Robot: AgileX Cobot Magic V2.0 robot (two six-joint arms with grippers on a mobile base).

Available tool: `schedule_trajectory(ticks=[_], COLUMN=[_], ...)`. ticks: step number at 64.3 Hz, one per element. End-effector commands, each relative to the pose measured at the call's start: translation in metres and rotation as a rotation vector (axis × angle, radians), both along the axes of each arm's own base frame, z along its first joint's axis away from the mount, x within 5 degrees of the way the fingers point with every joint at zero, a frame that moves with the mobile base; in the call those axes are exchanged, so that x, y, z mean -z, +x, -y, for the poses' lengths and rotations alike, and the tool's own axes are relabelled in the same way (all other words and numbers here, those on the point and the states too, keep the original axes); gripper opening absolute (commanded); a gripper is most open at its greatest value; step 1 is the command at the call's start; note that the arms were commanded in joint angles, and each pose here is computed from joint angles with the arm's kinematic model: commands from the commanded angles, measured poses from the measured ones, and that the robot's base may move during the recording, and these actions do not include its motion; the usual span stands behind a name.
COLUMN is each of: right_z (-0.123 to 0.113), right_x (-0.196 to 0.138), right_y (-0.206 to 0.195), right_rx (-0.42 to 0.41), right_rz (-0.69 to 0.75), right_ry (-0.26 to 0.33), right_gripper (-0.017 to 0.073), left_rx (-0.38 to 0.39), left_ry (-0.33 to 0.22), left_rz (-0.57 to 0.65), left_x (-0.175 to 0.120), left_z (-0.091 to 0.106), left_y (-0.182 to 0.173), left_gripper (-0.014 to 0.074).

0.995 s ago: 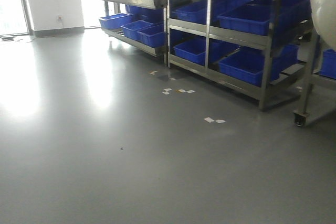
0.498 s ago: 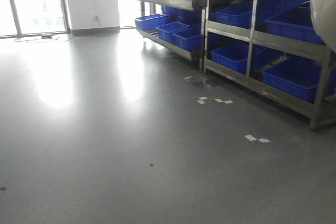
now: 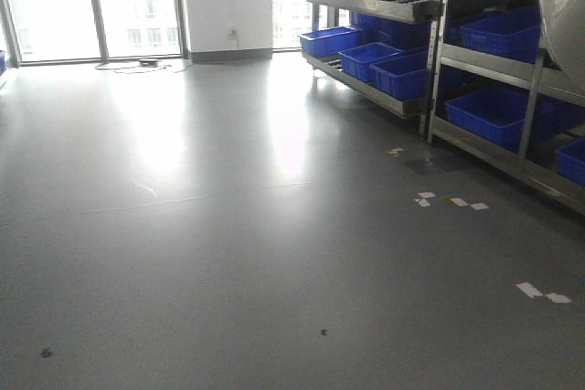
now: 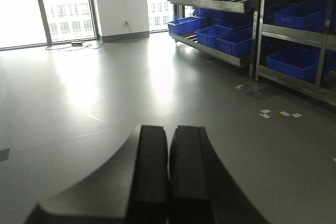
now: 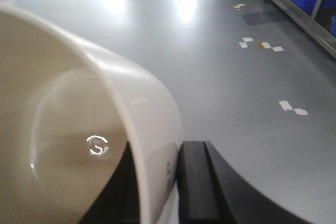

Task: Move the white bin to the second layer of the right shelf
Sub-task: 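Drive forward past the crate racks carrying the bin in the right gripper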

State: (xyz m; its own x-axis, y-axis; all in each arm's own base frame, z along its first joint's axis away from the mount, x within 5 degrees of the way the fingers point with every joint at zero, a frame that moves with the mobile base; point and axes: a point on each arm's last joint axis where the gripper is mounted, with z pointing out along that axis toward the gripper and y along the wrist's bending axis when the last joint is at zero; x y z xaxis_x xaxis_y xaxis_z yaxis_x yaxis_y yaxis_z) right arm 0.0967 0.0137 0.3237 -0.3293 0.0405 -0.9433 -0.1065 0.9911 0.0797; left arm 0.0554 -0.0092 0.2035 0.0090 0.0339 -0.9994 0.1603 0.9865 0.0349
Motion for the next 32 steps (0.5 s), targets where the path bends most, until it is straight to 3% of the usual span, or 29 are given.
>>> schedule_trajectory(ticks=[1,32], right_z=[-0.0007,-0.0007], right_x=[-0.0191,-0.0191], right_y=[0.0029,0.0029], right_rx=[-0.005,-0.005], right_rz=[0.127,0.127], right_ry=[0.016,0.016], right_gripper=[0.0034,0.0034], left_rx=[-0.002,-0.002], left_ry=[-0.019,-0.019], left_rz=[0.059,0.059], left_x=[0.0041,0.0041], left_z=[-0.0003,-0.0003], left_y=[0.0003,0.0003], left_gripper=[0.0085,0.0085])
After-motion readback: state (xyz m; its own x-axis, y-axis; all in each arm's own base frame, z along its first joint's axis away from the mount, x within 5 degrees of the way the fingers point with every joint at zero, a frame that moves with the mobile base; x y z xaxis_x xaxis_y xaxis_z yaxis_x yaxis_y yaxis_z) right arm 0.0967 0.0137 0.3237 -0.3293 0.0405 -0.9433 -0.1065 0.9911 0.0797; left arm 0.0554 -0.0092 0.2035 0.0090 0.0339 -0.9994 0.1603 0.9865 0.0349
